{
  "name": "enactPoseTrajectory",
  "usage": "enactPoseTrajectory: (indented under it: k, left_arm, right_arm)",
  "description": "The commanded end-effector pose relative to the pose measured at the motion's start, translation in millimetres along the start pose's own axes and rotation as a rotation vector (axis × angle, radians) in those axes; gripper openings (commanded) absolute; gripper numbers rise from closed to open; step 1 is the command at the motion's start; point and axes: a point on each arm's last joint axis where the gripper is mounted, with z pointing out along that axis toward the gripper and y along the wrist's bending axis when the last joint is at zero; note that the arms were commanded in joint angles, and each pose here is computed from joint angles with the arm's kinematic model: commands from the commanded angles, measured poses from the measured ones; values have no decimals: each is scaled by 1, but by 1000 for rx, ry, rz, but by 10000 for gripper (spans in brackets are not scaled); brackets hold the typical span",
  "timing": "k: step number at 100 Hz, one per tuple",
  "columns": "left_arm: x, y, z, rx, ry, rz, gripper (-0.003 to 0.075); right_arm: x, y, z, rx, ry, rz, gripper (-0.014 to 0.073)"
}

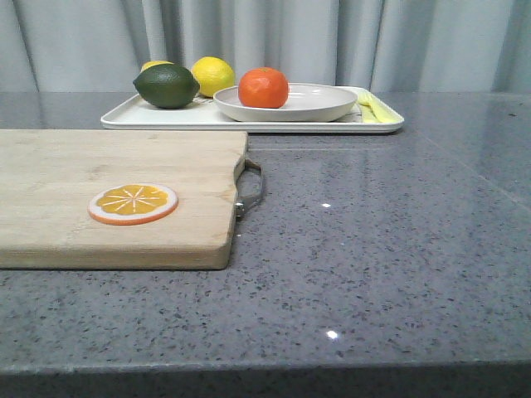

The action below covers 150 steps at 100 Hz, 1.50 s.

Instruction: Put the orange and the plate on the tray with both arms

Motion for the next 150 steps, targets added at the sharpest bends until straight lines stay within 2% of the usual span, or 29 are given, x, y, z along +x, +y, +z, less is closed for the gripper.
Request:
enactPoseTrajectory:
  k: [1,20,106,119,129,150]
  left_arm:
    - [-5,-1,1,7,-41,-13,-19]
    - [9,2,9,2,16,-23,-19]
    - [10,2,9,3,20,-23,-19]
    - [13,7,12,-40,18,22,-19]
    - [20,13,17,-101,-50,17,-19]
    - [48,32,24,-263,-316,11,-19]
  right_arm:
    - [-6,1,-6,-14,-107,-14,-67]
    - [3,0,-8,-15,-84,-14,-67]
    - [4,0,-8,-14,-70,-15,-67]
    - [4,0,-8,-14,-70,-15,-67]
    - [4,0,-8,-14,-70,-15,-67]
    - [4,0,-8,-14,-70,-15,-67]
